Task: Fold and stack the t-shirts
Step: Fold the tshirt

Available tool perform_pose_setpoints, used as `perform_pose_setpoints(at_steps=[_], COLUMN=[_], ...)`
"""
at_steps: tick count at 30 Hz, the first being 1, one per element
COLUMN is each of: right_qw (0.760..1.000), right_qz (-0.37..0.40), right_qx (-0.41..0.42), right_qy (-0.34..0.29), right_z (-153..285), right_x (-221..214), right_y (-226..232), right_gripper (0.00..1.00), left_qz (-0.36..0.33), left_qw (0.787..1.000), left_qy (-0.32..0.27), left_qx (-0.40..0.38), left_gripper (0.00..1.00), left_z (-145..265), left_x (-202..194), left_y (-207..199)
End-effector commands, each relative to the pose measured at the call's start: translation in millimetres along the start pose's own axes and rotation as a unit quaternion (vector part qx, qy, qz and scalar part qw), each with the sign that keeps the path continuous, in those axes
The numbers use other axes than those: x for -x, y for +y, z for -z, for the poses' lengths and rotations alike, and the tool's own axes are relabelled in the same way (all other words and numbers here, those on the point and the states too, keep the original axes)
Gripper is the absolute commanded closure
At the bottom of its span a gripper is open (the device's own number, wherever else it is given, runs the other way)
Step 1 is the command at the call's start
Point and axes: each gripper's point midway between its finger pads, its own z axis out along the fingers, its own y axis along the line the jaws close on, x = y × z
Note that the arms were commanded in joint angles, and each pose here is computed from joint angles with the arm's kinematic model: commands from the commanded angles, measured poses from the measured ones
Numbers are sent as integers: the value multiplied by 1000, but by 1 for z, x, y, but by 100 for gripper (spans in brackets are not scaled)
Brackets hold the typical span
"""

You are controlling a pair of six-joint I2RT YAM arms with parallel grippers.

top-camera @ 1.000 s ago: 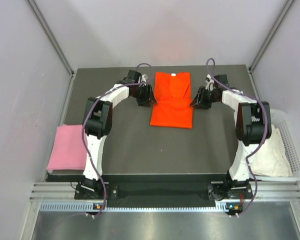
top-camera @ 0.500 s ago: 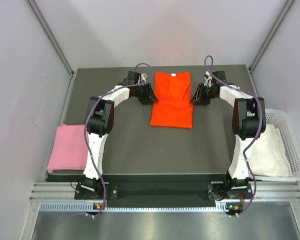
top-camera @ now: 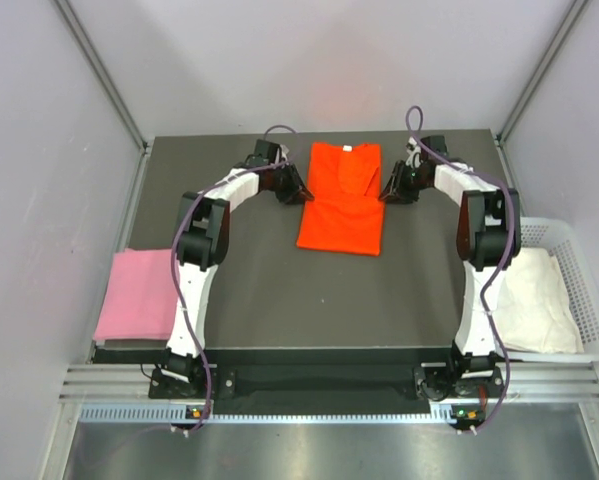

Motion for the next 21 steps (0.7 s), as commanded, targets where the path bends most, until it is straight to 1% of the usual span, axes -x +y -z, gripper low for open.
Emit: perform_pose_setpoints(at_steps=[1,3,5,8,9,10,11,12,13,14,15,16,17,18,20,21], right_qw=[999,998,997,997,998,998,999,998,998,999,998,998,999,997,997,995], right_qz=[23,27,33,27,29,23,14,17,18,11,19,23,16,26,27,36], right_qx=[-19,-29,-31,-18,-1,5,6,24,30,30,41,47,47,66,74,90], right_qy=[-32,-44,-57,-63,-64,-61,-46,-49,-45,-28,-33,-25,-4,1,26,30], right_z=[14,26,37,52,60,63,60,69,70,67,75,74,70,73,68,67], right_x=[30,43,54,57,56,52,38,34,27,9,4,-7,-28,-38,-67,-77], right_y=[4,7,12,25,35,39,37,50,54,50,61,68,64,81,84,98], right_gripper=[68,67,67,66,67,67,67,67,67,67,67,67,67,67,68,68], left_qz=[-7,-16,-32,-47,-48,-54,-55,-48,-50,-52,-48,-55,-59,-68,-95,-100], left_qw=[999,999,999,998,998,998,998,999,999,998,999,998,998,998,995,995], left_qy=[-24,-20,-23,-22,-20,-22,-21,-11,-14,-10,-2,-1,0,-4,-5,-3], left_qx=[45,45,38,29,28,7,-5,-7,-14,-15,-7,-3,2,2,-2,-9], left_gripper=[65,58,55,54,54,55,55,56,57,57,57,57,56,56,55,55], left_z=[11,19,32,53,57,68,71,71,79,81,81,86,88,95,97,100], left_x=[14,13,14,13,9,8,6,-4,-6,-10,-18,-23,-27,-31,-40,-45], left_y=[14,8,-4,-20,-21,-35,-41,-36,-44,-44,-38,-39,-38,-43,-52,-58])
